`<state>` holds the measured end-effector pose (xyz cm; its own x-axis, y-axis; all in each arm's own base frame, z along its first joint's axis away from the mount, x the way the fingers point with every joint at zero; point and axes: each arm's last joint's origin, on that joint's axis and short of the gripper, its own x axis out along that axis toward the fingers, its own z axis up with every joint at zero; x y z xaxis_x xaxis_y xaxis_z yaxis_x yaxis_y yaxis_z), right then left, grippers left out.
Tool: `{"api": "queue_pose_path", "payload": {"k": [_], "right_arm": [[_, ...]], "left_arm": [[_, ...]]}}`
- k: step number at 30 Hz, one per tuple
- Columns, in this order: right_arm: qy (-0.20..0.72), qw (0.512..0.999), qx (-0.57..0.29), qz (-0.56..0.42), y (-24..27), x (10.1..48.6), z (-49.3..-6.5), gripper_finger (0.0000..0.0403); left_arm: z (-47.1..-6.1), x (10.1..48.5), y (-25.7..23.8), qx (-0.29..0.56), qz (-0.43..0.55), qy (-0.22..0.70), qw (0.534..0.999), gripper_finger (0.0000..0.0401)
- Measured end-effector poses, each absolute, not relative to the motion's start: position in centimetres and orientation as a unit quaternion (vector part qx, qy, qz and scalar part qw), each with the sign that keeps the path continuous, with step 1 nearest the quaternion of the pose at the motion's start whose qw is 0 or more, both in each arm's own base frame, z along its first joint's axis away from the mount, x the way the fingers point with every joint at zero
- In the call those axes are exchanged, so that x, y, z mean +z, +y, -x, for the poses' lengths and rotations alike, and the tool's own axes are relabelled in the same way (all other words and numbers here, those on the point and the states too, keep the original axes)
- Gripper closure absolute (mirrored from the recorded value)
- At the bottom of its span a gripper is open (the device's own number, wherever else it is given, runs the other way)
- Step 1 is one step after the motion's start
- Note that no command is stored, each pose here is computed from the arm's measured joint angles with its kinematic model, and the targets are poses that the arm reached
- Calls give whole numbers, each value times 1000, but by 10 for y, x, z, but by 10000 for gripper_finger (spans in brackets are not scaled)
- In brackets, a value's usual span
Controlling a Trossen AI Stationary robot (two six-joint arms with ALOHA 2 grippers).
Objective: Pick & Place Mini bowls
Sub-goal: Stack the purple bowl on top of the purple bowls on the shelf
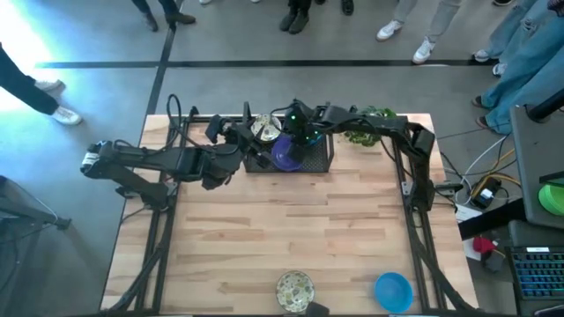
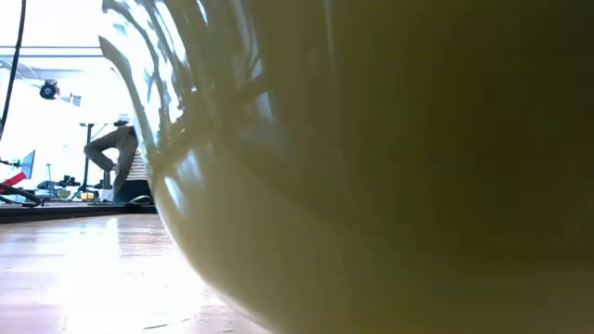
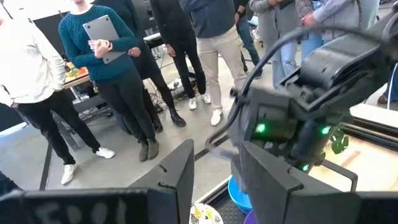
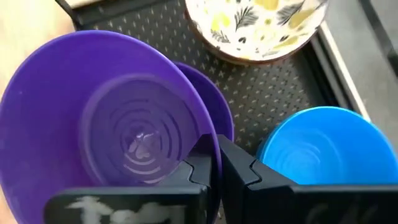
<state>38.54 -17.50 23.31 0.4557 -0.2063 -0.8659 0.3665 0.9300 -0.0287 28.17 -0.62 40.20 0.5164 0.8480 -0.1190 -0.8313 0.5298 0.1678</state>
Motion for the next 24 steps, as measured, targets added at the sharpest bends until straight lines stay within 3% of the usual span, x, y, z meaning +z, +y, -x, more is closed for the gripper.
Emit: {"api": "queue_pose_path", "payload": {"k": [24], "right_arm": [[518,836,-162,-80,-180,212,-394,391]], "left_arm": [[-282,402,-6,483,-45,93,870,275]]}}
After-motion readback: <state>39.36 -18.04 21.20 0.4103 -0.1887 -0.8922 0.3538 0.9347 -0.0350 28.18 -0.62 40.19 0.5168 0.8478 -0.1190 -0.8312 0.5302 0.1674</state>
